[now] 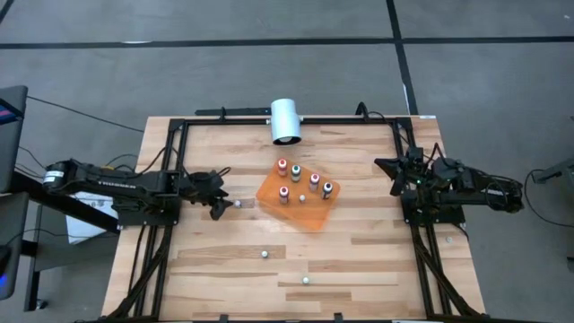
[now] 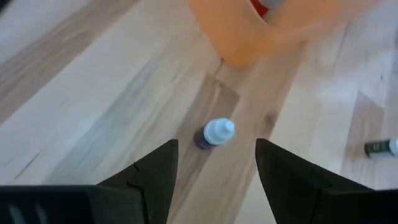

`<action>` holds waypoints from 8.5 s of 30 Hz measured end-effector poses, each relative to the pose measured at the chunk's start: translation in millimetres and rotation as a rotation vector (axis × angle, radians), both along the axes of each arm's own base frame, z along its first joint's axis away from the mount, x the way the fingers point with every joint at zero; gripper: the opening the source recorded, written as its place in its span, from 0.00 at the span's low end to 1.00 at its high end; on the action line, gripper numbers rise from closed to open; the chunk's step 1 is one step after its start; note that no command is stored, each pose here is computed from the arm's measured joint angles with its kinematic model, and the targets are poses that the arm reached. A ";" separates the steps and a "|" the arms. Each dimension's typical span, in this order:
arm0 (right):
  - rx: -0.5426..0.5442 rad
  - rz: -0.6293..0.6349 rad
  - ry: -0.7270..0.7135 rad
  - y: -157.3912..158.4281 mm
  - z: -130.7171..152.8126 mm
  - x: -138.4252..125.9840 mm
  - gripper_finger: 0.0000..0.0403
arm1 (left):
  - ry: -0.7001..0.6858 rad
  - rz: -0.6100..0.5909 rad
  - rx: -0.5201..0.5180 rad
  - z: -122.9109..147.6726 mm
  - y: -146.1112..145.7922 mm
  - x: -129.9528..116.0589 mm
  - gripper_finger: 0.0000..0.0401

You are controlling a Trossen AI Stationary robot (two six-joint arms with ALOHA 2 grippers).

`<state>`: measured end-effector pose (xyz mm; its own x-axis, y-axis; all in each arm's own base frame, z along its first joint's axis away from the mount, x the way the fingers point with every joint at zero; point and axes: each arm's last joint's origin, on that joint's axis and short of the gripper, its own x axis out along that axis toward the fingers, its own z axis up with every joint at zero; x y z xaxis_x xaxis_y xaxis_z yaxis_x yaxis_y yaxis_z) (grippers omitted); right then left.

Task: Pick & Place food coloring
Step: Put the blue food coloring bottle into the bin, then put the small green food coloring bottle into the bin

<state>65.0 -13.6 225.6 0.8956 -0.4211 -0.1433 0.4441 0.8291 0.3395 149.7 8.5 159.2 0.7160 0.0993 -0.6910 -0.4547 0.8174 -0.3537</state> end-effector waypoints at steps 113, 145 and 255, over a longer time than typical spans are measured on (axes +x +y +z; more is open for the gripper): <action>0.029 -0.028 0.050 -0.6 -6.1 -1.3 0.00 | 0.165 -0.299 0.301 13.2 31.6 180.3 0.19; 0.030 -0.027 0.059 -0.5 -6.9 -1.4 0.00 | 0.222 -0.336 0.305 6.7 35.4 177.4 0.22; 0.046 -0.034 0.119 -0.5 -13.0 -3.2 0.00 | 0.412 -0.041 -0.228 0.1 -149.7 174.8 0.50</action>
<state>61.7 -14.1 212.5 0.8563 -0.4417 -0.2678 0.5115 0.7974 0.3202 324.5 -141.2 159.3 0.3774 -0.1106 -0.9194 -0.5637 0.7603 -0.3228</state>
